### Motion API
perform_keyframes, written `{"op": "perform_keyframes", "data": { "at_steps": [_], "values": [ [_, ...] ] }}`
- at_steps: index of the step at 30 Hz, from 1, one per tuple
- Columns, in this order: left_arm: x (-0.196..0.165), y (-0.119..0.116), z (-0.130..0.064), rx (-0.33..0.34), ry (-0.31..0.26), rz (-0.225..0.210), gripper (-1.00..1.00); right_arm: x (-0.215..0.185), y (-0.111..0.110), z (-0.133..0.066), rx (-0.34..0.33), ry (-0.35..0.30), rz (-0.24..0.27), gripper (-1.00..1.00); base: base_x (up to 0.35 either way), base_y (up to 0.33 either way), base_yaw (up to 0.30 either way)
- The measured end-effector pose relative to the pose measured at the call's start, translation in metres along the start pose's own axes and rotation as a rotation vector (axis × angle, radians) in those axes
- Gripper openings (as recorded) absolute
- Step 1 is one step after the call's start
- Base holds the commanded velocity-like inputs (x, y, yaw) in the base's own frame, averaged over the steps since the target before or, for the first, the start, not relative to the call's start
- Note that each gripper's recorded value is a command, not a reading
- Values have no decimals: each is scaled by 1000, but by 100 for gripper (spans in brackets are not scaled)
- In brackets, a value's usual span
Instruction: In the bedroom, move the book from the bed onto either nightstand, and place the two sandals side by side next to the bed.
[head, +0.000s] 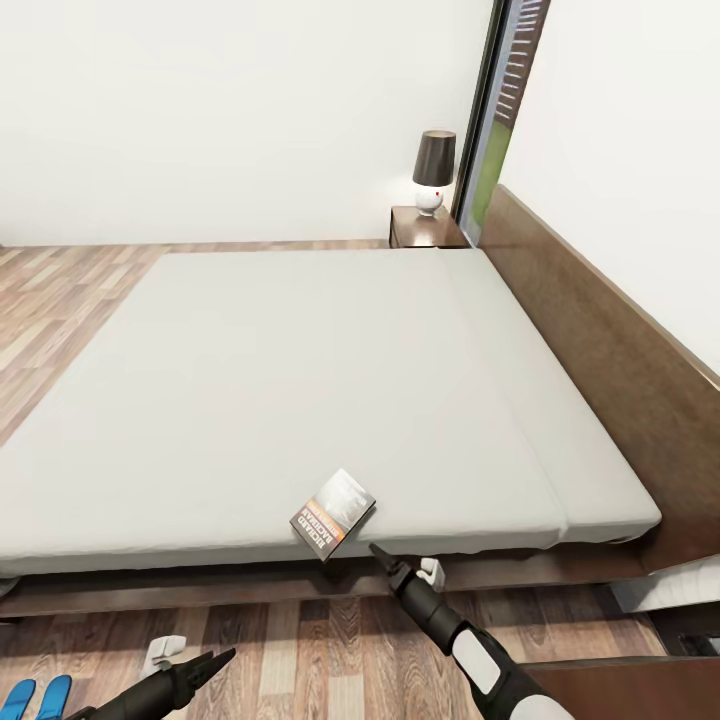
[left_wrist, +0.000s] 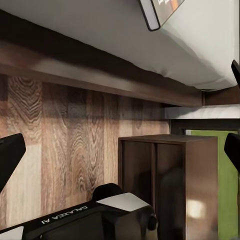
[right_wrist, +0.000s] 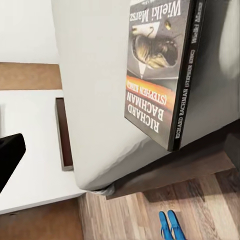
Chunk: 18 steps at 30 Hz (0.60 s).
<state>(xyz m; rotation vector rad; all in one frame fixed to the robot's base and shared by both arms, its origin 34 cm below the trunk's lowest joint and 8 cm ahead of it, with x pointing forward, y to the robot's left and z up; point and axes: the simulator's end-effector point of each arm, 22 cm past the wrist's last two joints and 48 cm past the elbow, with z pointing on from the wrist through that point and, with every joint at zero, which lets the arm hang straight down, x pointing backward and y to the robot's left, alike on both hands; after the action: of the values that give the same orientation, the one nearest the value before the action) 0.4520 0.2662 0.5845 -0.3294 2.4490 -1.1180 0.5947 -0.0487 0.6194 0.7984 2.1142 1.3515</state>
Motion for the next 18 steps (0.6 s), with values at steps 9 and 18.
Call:
{"op": "perform_keyframes", "data": {
  "at_steps": [9, 18],
  "values": [
    [0, 0, 1, 0, 0, -2, 100, -2, -2, -2, 3, -4, 0, 100, 0, 0, 0],
    [1, -2, 2, 2, -2, -5, 100, -1, -3, -2, 4, -2, 4, 100, 0, 0, 37]
  ]
}}
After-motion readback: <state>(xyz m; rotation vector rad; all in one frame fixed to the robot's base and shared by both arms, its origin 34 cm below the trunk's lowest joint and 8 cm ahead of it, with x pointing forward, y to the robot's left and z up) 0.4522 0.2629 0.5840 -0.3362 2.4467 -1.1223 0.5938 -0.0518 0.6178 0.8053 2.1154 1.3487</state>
